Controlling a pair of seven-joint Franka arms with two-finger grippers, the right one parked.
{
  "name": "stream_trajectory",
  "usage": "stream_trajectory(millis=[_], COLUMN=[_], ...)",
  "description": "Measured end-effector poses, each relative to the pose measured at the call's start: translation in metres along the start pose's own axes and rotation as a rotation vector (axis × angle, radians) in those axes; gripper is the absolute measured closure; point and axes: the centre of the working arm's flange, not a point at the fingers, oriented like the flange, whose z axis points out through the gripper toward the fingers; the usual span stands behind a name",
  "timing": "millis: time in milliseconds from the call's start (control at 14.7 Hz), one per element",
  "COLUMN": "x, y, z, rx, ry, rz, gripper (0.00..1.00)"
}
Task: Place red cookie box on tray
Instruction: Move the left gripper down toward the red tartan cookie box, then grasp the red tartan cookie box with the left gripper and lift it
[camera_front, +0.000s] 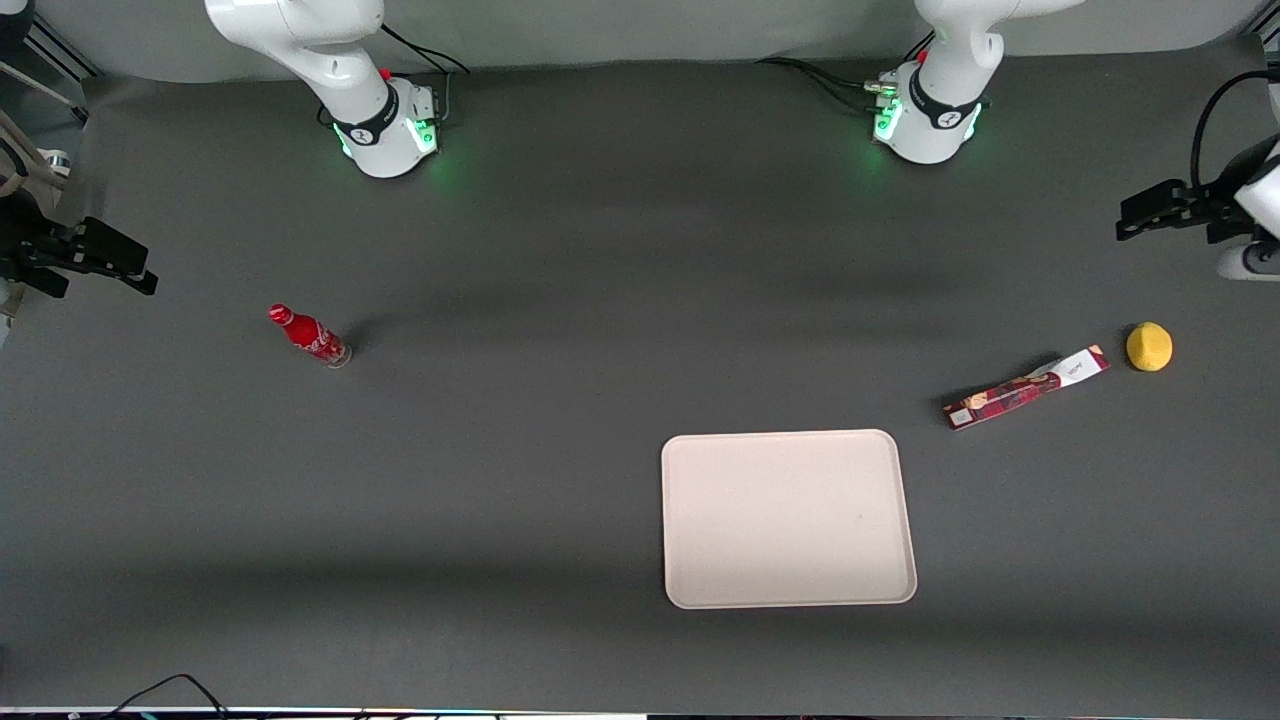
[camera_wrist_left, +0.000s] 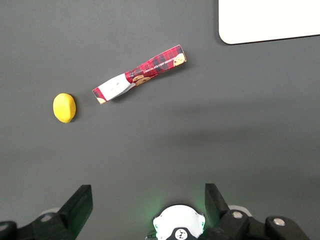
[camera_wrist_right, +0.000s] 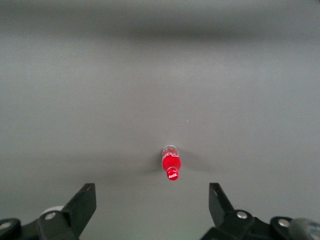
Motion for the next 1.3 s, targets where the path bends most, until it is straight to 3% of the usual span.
stream_trajectory(millis=[409,682,886,1091,1295], x=[0.005,0.009,0.03,0.071,0.12], y=[0.012,0.006,-0.024,-0.063,-0.068], z=[0.004,-0.007,-0.005,0.042,0.13], rx=[0.013,0.016,0.013,-0.012,-0.07], ry=[-0.008,0.027,0.032,-0.028,-0.138], rz=[0.01,0.017,0.173,0.409,0.605], gripper=[0.0,0.0,0.0,0.0,0.0])
